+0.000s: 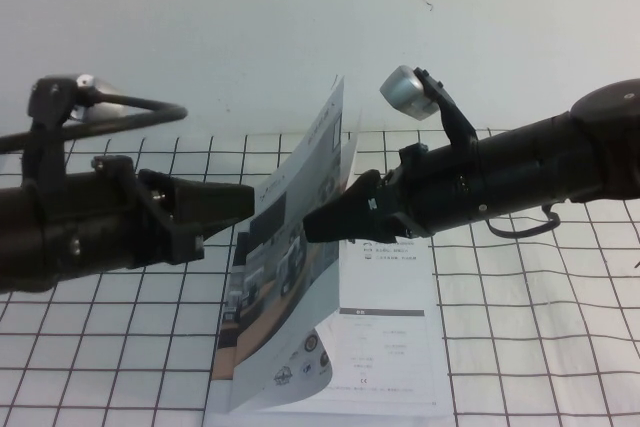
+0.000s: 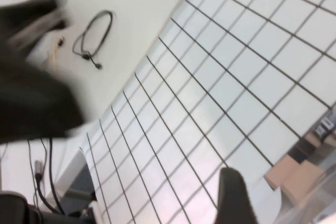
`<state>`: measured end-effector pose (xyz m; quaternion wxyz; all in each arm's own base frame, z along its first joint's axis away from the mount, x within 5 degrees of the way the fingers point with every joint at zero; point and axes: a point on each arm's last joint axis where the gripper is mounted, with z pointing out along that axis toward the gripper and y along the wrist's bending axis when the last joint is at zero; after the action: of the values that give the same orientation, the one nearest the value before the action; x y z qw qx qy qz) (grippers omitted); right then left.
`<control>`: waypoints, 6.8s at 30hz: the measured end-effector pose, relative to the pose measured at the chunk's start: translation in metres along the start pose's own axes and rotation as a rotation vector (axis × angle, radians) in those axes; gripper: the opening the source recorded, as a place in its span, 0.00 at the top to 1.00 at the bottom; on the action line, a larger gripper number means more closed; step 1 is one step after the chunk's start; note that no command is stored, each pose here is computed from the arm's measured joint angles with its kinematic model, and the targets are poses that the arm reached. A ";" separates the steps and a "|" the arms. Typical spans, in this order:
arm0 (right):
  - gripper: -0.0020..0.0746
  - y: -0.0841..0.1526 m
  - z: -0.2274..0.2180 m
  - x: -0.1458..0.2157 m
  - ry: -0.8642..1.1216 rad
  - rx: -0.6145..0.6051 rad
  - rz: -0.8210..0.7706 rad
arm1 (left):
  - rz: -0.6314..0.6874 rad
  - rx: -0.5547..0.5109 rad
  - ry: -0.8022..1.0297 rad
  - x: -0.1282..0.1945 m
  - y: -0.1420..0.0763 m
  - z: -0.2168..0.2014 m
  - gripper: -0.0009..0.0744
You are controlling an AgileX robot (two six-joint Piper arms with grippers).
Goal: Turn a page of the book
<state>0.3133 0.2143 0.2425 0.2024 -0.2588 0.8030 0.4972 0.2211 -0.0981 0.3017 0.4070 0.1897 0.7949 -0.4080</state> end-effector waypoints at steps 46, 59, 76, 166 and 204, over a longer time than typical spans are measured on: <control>0.44 0.002 0.001 -0.006 -0.065 -0.013 -0.066 | 0.262 -0.253 0.140 0.118 -0.075 0.060 0.99; 0.44 0.002 0.001 -0.006 -0.065 -0.013 -0.074 | 0.388 -0.434 0.127 0.140 -0.081 0.110 0.99; 0.44 0.006 0.002 -0.003 -0.045 -0.052 -0.077 | 0.257 -0.588 0.105 0.143 -0.073 0.132 0.99; 0.97 -0.088 0.013 0.042 0.381 0.447 -0.235 | -0.295 -0.907 0.212 0.147 0.048 0.085 0.99; 0.97 0.122 -0.237 0.187 -0.150 1.217 -0.382 | 0.115 -0.116 -0.212 0.072 -0.073 -0.041 0.99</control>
<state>0.0753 0.0052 0.3182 0.4537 -0.2009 0.8649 -0.0755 0.1115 -0.1106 0.2940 0.5217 0.1672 0.7574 -0.3551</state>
